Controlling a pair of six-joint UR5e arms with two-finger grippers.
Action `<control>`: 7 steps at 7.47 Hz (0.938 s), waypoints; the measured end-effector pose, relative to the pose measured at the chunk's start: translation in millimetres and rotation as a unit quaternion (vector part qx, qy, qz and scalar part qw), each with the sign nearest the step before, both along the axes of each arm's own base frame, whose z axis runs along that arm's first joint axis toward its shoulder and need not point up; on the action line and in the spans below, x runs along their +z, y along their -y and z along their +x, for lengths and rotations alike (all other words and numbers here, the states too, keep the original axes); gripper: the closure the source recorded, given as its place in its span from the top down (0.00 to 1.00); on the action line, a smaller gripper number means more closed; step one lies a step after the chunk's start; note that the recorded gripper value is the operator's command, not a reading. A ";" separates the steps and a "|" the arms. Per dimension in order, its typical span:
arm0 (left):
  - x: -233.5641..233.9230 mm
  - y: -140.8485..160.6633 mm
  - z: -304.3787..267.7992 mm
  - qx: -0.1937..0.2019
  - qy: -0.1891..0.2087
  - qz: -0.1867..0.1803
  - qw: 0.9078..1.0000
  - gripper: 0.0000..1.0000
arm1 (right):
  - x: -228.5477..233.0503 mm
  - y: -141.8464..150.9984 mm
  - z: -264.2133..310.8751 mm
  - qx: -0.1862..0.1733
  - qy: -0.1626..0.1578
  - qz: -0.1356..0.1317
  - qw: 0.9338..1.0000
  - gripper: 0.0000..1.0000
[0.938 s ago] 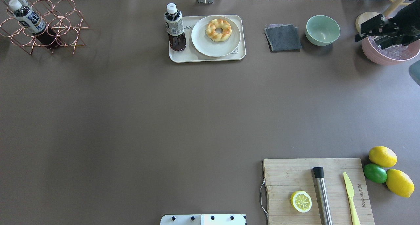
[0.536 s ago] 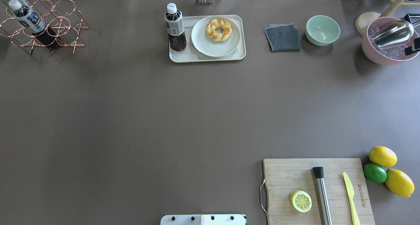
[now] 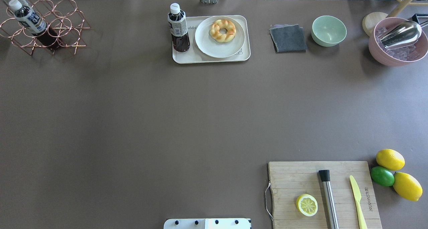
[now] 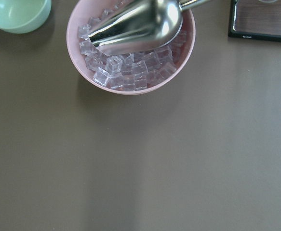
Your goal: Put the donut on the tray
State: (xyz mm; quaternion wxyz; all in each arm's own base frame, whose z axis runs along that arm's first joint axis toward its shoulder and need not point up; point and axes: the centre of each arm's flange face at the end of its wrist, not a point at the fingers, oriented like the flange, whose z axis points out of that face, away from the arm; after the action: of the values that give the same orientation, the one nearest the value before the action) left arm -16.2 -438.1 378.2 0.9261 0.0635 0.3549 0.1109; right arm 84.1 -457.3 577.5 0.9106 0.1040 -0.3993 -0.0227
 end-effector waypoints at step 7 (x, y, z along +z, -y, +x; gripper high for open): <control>45.3 -12.1 -17.1 0.003 0.006 0.016 1.000 0.98 | 27.5 -29.0 56.6 -0.028 -0.021 -0.052 0.998 1.00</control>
State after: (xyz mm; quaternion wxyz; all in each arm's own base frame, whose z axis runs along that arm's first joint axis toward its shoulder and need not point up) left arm -33.3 -426.0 423.5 0.9268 0.0768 0.3476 0.1197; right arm 140.8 -428.3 605.1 0.9222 0.0453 -0.3830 -0.0297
